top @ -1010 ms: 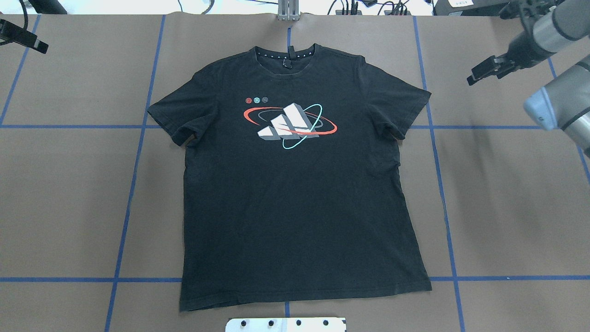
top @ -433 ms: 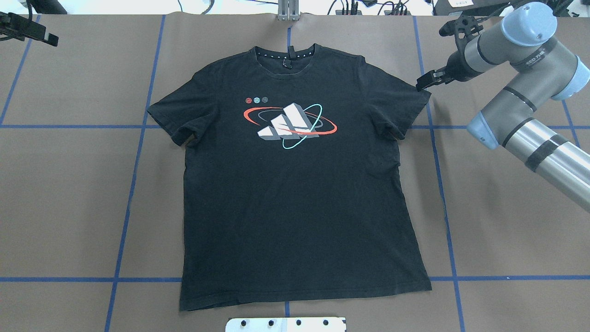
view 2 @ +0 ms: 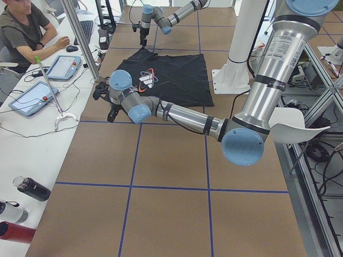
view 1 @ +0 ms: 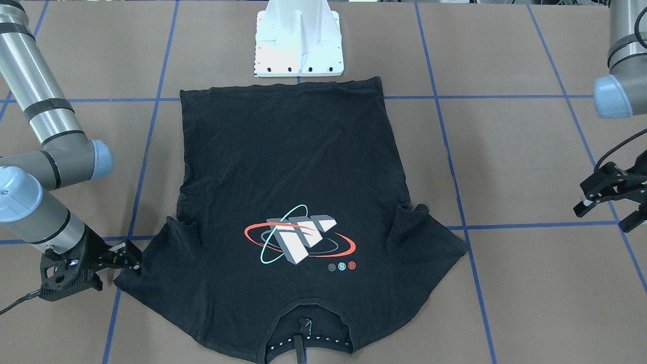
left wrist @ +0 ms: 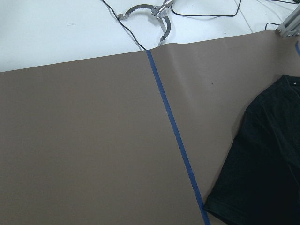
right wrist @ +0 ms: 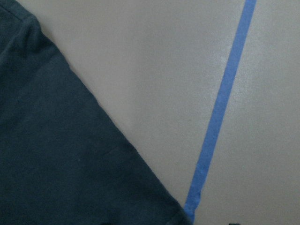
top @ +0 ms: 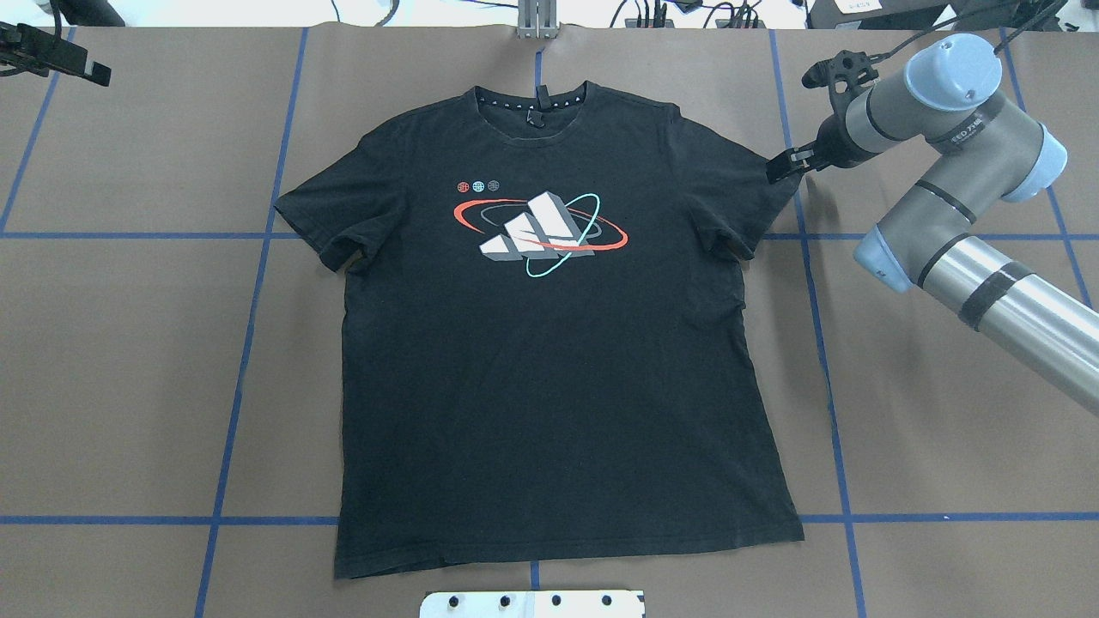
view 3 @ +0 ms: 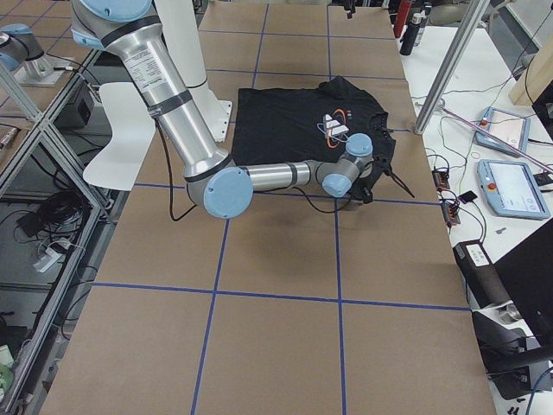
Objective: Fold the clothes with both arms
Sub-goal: 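Move the right gripper over the sleeve nearest it toward the collar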
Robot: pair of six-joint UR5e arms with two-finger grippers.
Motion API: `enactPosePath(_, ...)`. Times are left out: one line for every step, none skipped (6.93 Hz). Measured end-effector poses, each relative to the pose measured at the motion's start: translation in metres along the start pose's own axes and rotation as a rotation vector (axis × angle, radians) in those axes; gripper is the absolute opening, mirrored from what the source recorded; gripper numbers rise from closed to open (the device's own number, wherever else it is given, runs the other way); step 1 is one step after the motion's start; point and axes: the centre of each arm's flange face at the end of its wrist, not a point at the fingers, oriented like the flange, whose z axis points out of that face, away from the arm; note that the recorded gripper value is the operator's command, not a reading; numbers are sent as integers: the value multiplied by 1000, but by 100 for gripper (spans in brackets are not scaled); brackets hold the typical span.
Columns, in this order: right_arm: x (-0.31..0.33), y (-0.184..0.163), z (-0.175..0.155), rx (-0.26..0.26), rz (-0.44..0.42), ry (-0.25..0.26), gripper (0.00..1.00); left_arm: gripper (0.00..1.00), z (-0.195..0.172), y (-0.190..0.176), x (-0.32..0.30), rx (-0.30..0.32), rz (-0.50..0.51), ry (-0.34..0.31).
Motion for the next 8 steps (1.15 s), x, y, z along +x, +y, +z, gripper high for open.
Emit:
enactPosePath(2, 1, 2, -4, 3, 3, 58, 99, 0, 0, 0, 0, 0, 0)
enactPosePath(2, 1, 4, -7, 8, 5, 38, 99, 0, 0, 0, 0, 0, 0)
enactPosePath(2, 1, 4, -8, 15, 5, 18, 99, 0, 0, 0, -1, -1, 0)
enactPosePath(2, 1, 4, -9, 22, 6, 0, 99, 1, 0, -1, -1, -1, 0)
enactPosePath(2, 1, 4, -10, 24, 6, 0, 99, 1, 0, -1, -2, -2, -1)
enactPosePath(1, 0, 4, -9, 25, 5, 0, 99, 1, 0, -2, -3, -2, -1)
enactPosePath(-2, -3, 2, -7, 28, 0, 0, 99, 1, 0, -2, -3, -2, 0)
enactPosePath(-10, -11, -3, -6, 37, -22, 0, 99, 2, 0, -2, -3, -2, -1)
